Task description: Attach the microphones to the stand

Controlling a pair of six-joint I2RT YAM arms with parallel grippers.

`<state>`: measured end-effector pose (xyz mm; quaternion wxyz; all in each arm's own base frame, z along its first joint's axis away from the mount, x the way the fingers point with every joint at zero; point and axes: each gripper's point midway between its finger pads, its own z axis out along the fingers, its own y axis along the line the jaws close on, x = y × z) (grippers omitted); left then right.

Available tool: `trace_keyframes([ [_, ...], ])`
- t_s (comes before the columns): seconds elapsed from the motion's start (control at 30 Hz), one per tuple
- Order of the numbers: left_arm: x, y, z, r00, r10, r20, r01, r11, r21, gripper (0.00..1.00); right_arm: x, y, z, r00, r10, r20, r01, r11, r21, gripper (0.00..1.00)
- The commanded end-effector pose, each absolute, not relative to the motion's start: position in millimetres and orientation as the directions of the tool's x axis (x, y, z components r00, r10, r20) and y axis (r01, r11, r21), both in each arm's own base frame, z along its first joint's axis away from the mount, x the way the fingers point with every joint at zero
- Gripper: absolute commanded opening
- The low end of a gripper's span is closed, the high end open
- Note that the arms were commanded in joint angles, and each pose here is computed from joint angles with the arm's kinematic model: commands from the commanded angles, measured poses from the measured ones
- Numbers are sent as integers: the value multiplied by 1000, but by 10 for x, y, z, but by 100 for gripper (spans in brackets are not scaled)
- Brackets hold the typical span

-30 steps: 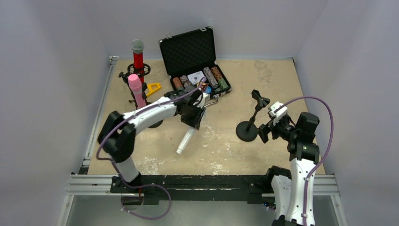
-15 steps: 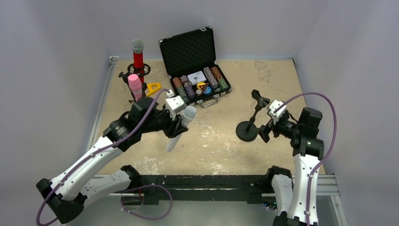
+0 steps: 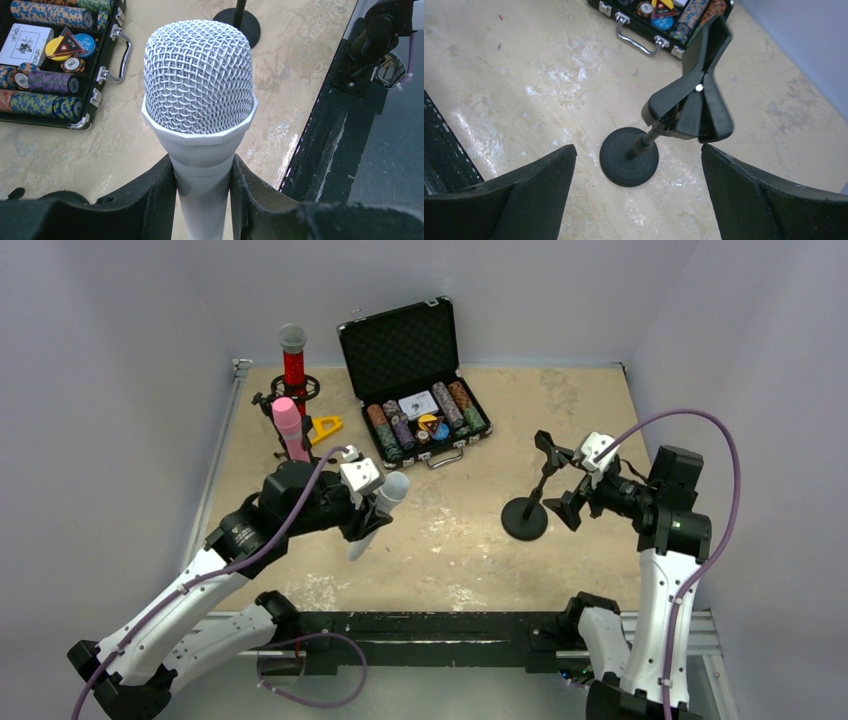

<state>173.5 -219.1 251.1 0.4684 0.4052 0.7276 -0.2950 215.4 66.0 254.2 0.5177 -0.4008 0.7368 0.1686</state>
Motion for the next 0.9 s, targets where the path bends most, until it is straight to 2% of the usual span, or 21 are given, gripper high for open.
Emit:
trace_keyframes([
  [0.0,1779,-2217,2671,-160,278,-947,874,485,-5,0,2271,635,2930,-127,-367,-921,-721,672,-168,99],
  [0.27,1788,-2202,2669,-157,281,-947,871,492,2,0,2405,672,3546,-96,-291,-952,-686,712,-149,98],
  [0.43,1802,-2202,2636,-162,290,-943,869,494,3,0,2589,809,3615,-132,-323,-937,-678,719,-152,96],
  [0.63,1811,-2189,2610,-157,299,-941,868,497,13,0,2909,667,3548,-231,-348,-908,-588,794,-155,81],
  [0.8,1820,-2190,2603,-156,302,-940,868,497,16,0,2956,807,3399,-270,-390,-880,-628,764,-146,67],
  [0.87,1814,-2190,2597,-155,305,-940,869,494,17,0,2958,853,3334,-277,-413,-867,-638,754,-155,66],
])
